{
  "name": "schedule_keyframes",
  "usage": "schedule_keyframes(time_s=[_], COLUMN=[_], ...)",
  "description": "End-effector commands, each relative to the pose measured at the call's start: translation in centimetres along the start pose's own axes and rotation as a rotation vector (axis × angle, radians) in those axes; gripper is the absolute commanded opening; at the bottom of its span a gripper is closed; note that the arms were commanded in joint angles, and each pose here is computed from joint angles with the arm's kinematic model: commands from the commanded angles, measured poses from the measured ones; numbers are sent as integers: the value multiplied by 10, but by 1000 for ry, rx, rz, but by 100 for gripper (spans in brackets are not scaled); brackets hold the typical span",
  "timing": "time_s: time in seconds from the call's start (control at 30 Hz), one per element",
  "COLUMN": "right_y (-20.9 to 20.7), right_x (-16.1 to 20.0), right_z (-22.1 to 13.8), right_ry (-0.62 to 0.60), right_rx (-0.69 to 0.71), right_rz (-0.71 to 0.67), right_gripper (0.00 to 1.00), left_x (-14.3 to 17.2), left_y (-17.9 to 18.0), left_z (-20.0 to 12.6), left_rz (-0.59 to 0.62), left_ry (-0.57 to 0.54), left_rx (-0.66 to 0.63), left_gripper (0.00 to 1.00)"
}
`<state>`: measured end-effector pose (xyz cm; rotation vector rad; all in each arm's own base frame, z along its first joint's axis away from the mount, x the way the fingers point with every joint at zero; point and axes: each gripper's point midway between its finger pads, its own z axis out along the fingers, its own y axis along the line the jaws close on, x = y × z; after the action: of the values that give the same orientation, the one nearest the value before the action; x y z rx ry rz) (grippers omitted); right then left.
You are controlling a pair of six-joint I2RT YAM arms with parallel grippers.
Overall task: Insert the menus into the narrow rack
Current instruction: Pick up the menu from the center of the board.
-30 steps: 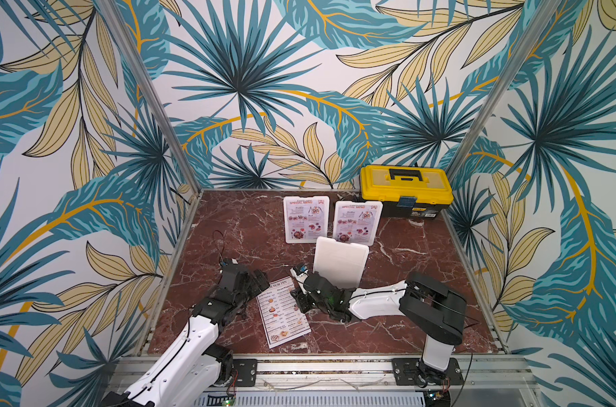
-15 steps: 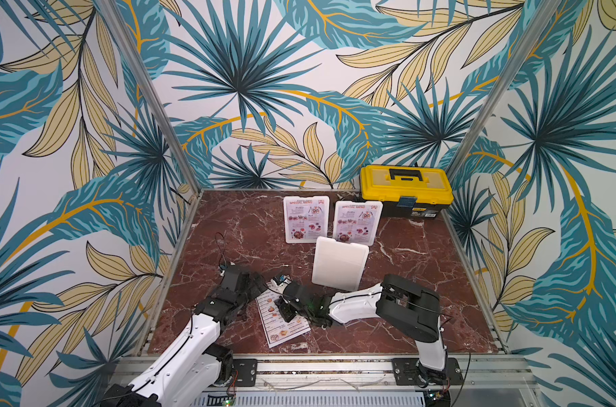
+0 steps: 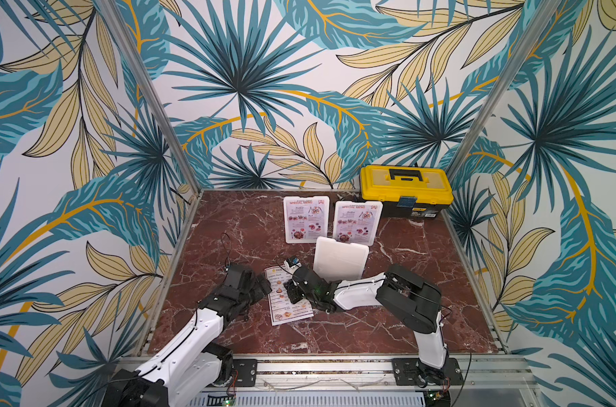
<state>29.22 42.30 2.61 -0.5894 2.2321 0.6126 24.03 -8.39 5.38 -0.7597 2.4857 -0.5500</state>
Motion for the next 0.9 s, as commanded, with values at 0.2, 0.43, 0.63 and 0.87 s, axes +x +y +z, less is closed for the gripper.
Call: schedule_keyframes(time_s=[0.2, 0.43, 0.63, 0.87], right_y=[-6, 1, 5, 10], right_x=[37, 35, 35, 37], right_z=[10, 15, 18, 19], right_ry=[110, 117, 124, 133], right_rx=[11, -17, -38, -60], right_rz=[-1, 5, 13, 17], right_gripper=[26, 26, 26, 26], left_x=[-4, -9, -8, -8], left_y=[-20, -15, -9, -7], left_z=[23, 26, 37, 53], left_rz=[12, 16, 25, 39], left_ry=[54, 30, 56, 84], left_rx=[41, 3, -47, -81], left_gripper=[86, 85, 81, 77])
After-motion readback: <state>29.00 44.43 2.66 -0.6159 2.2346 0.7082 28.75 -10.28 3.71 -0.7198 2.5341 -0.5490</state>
